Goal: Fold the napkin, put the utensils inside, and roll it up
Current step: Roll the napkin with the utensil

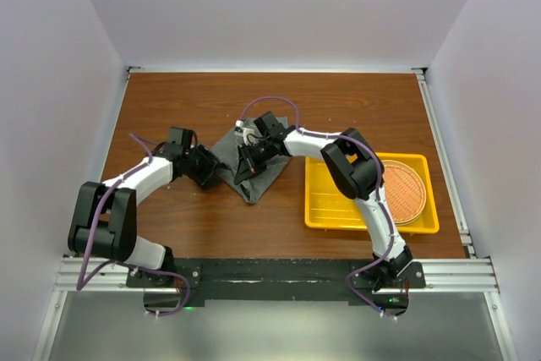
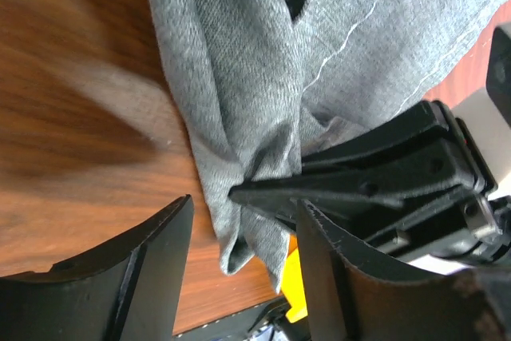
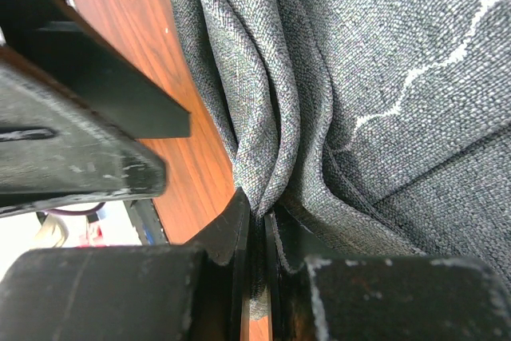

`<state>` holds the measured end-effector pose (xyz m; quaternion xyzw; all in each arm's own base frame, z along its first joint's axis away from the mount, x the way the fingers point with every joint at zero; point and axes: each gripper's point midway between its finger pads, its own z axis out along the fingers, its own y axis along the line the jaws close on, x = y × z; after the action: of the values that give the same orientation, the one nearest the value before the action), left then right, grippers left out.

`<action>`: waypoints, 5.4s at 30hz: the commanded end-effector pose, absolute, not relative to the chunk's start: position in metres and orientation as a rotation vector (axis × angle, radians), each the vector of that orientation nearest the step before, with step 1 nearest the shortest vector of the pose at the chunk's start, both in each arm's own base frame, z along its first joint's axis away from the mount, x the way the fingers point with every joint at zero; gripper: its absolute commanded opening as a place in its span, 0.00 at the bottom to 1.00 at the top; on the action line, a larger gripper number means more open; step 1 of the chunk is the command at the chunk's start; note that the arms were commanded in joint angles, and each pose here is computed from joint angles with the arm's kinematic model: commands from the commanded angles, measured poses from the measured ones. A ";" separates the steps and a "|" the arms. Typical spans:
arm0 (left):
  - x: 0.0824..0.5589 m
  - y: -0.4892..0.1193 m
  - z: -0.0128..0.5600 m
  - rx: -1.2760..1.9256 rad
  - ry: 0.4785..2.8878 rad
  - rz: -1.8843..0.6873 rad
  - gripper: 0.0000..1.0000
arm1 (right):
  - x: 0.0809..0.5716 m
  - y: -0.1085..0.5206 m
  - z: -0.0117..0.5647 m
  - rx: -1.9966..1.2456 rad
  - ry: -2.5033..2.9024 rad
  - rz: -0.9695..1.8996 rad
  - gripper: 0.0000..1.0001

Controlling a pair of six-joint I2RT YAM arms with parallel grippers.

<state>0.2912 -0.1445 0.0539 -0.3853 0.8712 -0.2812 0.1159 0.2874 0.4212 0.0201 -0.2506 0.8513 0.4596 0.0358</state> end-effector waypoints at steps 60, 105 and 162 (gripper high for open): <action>0.251 -0.111 0.083 -0.937 2.398 -0.915 0.43 | 0.270 0.393 0.063 -1.054 2.656 0.741 0.69; 0.331 -0.104 0.081 -0.763 2.437 -0.809 0.36 | 0.248 0.351 0.057 -1.288 2.456 0.253 0.41; 0.294 -0.057 0.085 -1.443 2.205 -0.768 0.56 | 0.271 0.420 0.018 -1.361 2.057 -0.183 0.44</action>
<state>0.2894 -0.0553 0.0835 -0.5176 0.7903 -0.2620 0.1969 0.2711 0.4205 0.0336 -0.5189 0.7859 -0.0583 0.3311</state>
